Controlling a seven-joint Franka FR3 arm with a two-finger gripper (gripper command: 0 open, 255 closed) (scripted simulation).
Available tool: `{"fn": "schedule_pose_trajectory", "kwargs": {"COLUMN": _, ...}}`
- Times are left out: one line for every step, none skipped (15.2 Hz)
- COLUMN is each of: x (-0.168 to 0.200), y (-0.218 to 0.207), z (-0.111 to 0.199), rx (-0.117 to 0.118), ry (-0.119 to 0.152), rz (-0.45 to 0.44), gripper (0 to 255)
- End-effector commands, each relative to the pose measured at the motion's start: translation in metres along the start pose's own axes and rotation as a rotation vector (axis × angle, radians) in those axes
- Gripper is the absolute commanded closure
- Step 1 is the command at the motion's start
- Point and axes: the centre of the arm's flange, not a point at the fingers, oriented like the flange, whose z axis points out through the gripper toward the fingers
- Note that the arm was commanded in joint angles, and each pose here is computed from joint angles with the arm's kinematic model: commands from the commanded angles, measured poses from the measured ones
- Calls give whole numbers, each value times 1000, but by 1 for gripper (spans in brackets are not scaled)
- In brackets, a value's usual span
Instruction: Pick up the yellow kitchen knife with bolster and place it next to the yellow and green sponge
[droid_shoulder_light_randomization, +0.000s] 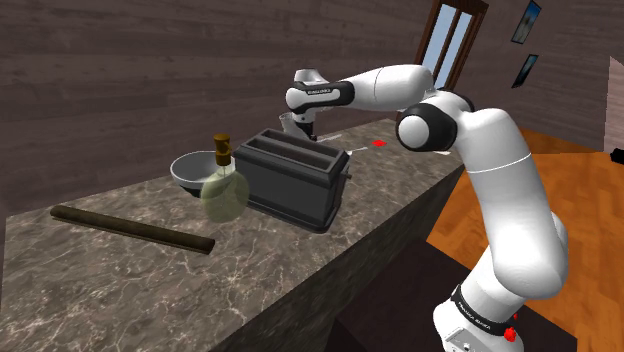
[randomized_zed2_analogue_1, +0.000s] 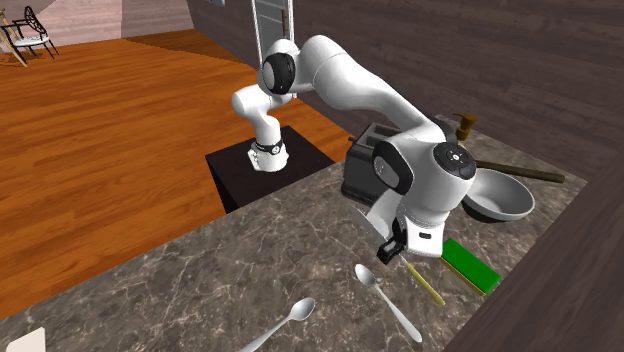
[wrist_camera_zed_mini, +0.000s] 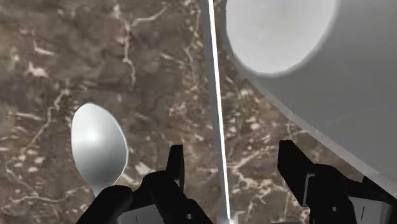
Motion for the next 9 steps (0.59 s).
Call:
{"fn": "schedule_pose_trajectory", "kwargs": {"x": 0, "y": -2, "z": 1, "rx": 1, "ry": -2, "rz": -2, "gripper": 0}}
{"fn": "schedule_pose_trajectory", "kwargs": {"x": 0, "y": -2, "z": 1, "rx": 1, "ry": -2, "rz": -2, "gripper": 0}}
{"fn": "schedule_pose_trajectory", "kwargs": {"x": 0, "y": -2, "z": 0, "rx": 1, "ry": -2, "rz": -2, "gripper": 0}}
{"fn": "schedule_pose_trajectory", "kwargs": {"x": 0, "y": -1, "z": 1, "rx": 2, "ry": -2, "rz": -2, "gripper": 0}}
{"fn": "schedule_pose_trajectory", "kwargs": {"x": 0, "y": -1, "z": -12, "rx": 2, "ry": -2, "rz": -2, "gripper": 0}}
{"fn": "schedule_pose_trajectory", "kwargs": {"x": 0, "y": -1, "z": -25, "rx": 2, "ry": -2, "rz": -2, "gripper": 0}}
{"fn": "schedule_pose_trajectory", "kwargs": {"x": 0, "y": -1, "z": -38, "rx": 2, "ry": -2, "rz": -2, "gripper": 0}}
{"fn": "schedule_pose_trajectory", "kwargs": {"x": 0, "y": -1, "z": -49, "rx": 2, "ry": -2, "rz": -2, "gripper": 0}}
{"fn": "schedule_pose_trajectory", "kwargs": {"x": 0, "y": -1, "z": -49, "rx": 2, "ry": -2, "rz": -2, "gripper": 0}}
